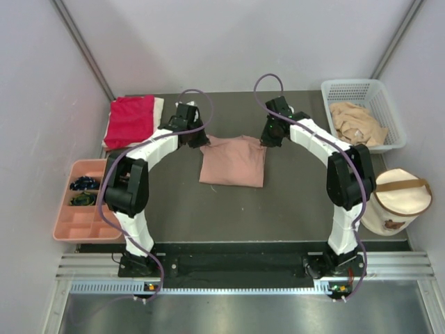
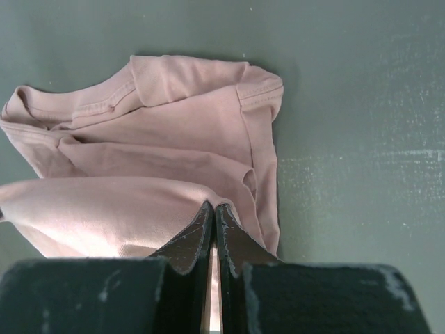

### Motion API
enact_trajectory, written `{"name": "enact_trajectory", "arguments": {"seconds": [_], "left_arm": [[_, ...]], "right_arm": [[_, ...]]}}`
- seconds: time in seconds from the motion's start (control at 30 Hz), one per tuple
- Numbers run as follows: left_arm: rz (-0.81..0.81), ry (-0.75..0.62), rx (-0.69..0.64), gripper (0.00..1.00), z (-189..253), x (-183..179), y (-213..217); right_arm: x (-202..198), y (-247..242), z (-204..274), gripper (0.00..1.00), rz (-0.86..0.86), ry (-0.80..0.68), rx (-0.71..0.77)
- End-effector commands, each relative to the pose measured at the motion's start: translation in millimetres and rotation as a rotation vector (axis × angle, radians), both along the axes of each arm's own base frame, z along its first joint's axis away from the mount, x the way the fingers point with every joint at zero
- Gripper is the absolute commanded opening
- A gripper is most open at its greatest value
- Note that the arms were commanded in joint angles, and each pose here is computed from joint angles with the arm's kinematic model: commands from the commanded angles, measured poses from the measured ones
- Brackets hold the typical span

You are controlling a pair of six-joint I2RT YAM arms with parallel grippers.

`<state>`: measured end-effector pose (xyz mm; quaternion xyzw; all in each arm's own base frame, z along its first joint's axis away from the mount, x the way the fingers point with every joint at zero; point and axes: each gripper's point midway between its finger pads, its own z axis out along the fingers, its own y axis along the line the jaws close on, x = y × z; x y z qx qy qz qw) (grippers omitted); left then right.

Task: Fold and stack the t-shirts
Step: Fold the long partially folded tshirt into a neat square

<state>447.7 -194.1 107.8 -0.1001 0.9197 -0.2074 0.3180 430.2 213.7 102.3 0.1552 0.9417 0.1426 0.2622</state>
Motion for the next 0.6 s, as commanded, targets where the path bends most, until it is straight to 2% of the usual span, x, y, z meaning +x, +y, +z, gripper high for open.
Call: {"name": "enact_trajectory", "arguments": {"seconds": [0.0,0.43,0.47,0.53,0.57], "left_arm": [[0.001,-0.091,-0.019,0.0,18.2,27.9,3.0],[0.01,-0.074,-0.02,0.02,-2.5,53.9,9.5],[0.011,-0.082,-0.018,0.07,-0.9,57.5,10.6],[0.033,-0.074,0.001,0.19,-6.8,63.3,19.3],[0.068,-0.08,0.007,0.53,-0.4,71.5,31.4]], "right_arm": [[30.5,-0.7,22.0,0.0,-0.004,-0.087,0.037],[64.3,-8.3,13.3,0.0,-0.009,-0.09,0.031],[66.6,-9.3,12.4,0.0,-0.009,-0.089,0.033],[73.5,-13.1,13.5,0.13,-0.004,-0.102,0.014],[77.1,-22.7,15.4,0.22,-0.028,-0.113,-0.019]]}}
